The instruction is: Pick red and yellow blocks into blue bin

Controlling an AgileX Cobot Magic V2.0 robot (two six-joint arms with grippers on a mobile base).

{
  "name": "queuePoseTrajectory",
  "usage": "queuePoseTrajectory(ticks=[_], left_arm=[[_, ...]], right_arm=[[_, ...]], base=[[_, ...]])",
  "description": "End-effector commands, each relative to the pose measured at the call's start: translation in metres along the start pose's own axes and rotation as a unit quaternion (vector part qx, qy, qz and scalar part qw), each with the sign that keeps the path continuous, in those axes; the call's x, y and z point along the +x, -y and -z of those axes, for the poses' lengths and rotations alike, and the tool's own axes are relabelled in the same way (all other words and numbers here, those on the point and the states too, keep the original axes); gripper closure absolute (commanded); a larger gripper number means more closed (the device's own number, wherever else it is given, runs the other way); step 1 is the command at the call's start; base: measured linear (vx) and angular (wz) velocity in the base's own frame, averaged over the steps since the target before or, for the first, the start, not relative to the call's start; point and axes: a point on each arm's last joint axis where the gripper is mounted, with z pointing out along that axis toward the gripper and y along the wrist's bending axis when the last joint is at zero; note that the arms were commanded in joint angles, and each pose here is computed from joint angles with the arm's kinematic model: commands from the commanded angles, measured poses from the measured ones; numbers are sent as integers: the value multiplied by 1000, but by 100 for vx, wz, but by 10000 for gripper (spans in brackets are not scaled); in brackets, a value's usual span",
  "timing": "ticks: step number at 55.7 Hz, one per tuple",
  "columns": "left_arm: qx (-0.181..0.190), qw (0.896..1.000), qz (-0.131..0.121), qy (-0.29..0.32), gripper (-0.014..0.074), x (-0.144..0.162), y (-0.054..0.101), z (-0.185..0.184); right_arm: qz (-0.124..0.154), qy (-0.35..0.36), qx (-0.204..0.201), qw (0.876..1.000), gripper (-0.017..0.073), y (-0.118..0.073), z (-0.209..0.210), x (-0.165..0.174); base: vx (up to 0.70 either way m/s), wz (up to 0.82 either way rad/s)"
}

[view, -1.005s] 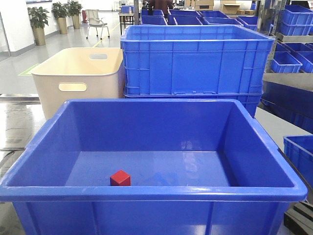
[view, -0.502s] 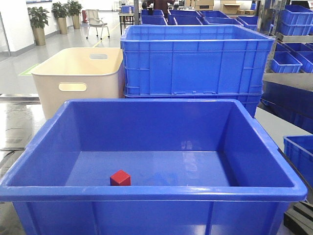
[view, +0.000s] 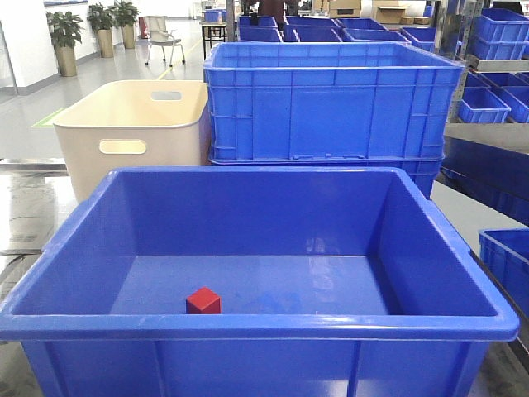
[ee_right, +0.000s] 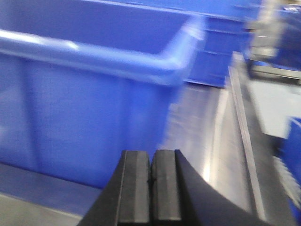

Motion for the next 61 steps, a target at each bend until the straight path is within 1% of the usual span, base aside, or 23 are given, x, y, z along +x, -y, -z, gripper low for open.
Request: queuePoseTrajectory(ticks=[1,6,11,13,61], left_arm=[[-16,999,5,52,591,-12,-4,3],[-16,999,5,52,591,-12,-4,3],[-16,999,5,52,591,-12,-4,3],[-16,999,5,52,591,-12,-4,3],[-16,999,5,52,591,-12,-4,3]], right_arm=[[-3,87,43,995,569,5,10,2],[-3,114,58,992,569,4,15,22],[0,140,59,988,569,1,16,41],[-1,146,60,987,569,1,18,43],[-1,143,59,988,569,0,19,43]], base=[[0,0],[0,0],[0,0],[0,0],[0,0]])
